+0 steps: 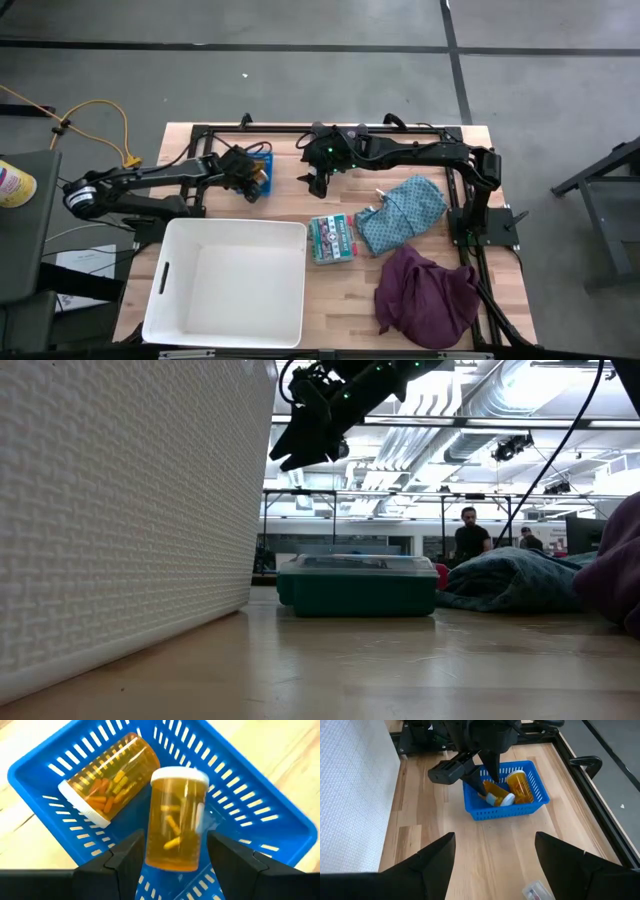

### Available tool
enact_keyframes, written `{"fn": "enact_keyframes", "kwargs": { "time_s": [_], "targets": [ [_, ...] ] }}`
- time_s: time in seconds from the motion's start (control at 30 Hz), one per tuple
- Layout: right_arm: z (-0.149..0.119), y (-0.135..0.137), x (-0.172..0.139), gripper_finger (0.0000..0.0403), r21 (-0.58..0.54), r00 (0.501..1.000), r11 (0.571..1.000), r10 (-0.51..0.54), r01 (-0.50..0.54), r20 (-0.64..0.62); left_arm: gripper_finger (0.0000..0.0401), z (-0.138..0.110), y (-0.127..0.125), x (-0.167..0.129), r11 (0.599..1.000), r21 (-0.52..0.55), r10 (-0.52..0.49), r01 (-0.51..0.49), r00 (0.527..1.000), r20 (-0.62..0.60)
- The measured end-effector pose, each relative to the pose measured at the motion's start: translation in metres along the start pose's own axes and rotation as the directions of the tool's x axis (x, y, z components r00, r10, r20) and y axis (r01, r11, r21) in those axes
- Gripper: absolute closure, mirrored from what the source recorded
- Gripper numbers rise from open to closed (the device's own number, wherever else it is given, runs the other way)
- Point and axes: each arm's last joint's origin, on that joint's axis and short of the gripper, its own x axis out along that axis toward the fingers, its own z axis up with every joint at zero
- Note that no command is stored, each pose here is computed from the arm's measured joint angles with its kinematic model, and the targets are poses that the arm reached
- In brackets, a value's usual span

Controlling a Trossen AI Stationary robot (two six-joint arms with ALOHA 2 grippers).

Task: Pick & place medical supplies in basket/bin
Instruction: Put the orange pill bottle into the blue bin, then put the transparent pill bottle into the blue bin

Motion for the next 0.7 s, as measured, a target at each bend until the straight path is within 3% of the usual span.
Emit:
{"fn": "enact_keyframes", "kwargs": {
  "time_s": [0.7],
  "targets": [
    [-0.0001, 0.0001, 0.0001, 0.0141, 0.0, 1.0, 1.0, 0.0, 0.0, 0.0, 0.0191, 0.0029, -0.0002, -0.0094, 1.0, 0.025, -0.017, 0.016, 0.998, 0.059]
  ]
}}
